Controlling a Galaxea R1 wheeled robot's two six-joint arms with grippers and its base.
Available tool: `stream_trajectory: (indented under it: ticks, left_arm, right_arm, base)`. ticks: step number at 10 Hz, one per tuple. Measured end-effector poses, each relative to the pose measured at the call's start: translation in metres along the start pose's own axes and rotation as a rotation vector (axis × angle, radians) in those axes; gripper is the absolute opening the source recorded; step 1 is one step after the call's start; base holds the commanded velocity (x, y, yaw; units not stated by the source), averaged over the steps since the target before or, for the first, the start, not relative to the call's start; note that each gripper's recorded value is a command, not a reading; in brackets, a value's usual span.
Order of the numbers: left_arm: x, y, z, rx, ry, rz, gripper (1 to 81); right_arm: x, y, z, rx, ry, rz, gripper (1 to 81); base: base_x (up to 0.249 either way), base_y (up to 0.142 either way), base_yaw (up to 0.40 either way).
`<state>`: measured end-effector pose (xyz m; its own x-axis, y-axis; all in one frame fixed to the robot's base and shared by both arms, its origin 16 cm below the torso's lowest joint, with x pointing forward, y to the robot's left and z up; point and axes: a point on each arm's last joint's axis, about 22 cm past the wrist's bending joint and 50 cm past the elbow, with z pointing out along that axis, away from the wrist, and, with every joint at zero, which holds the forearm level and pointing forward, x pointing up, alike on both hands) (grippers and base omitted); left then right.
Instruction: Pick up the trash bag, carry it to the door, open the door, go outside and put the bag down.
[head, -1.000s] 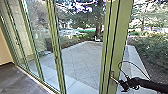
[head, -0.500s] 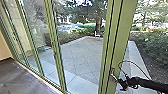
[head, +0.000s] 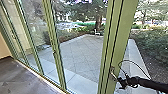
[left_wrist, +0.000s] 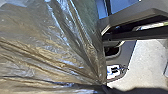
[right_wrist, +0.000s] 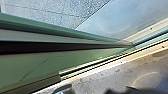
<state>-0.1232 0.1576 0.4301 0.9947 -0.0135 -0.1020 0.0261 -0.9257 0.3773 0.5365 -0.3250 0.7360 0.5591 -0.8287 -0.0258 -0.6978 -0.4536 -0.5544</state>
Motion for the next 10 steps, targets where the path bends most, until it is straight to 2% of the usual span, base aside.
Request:
stream_trajectory:
  ticks: [2, 3, 4, 6, 7, 8, 10]
  left_arm:
    - [-0.004, -0.003, -0.001, 0.004, -0.005, 0.000, 1.0]
    - [-0.005, -0.004, -0.001, 0.005, -0.006, 0.000, 1.0]
    - [-0.011, -0.007, -0.002, 0.008, -0.013, -0.003, 1.0]
    - [-0.017, -0.012, -0.004, 0.015, -0.019, -0.005, 1.0]
    - [-0.032, -0.012, -0.004, 0.016, -0.039, -0.010, 1.0]
    - [-0.038, -0.011, -0.004, 0.015, -0.045, -0.010, 1.0]
    - [-0.015, -0.012, -0.002, 0.015, -0.008, 0.004, 1.0]
  right_arm:
    - [0.003, -0.002, -0.001, 0.007, 0.010, -0.003, 81.1]
    - [0.013, -0.009, 0.000, 0.021, 0.039, 0.005, 81.1]
    - [0.015, -0.007, 0.000, -0.002, 0.041, 0.003, 81.1]
    - [0.017, -0.009, 0.001, -0.001, 0.049, 0.003, 81.1]
    - [0.012, 0.000, 0.003, -0.019, 0.042, 0.000, 81.1]
    - [0.006, 0.014, -0.002, -0.064, 0.012, -0.016, 81.1]
    - [0.003, 0.025, -0.008, -0.070, 0.008, -0.040, 81.1]
  base:
    - [0.000, 0.000, 0.000]
    - [0.000, 0.000, 0.000]
    - [0.000, 0.000, 0.000]
    - [0.113, 0.000, 0.000]
    - [0.177, 0.000, 0.000]
    - [0.190, 0.000, 0.000]
    - [0.190, 0.000, 0.000]
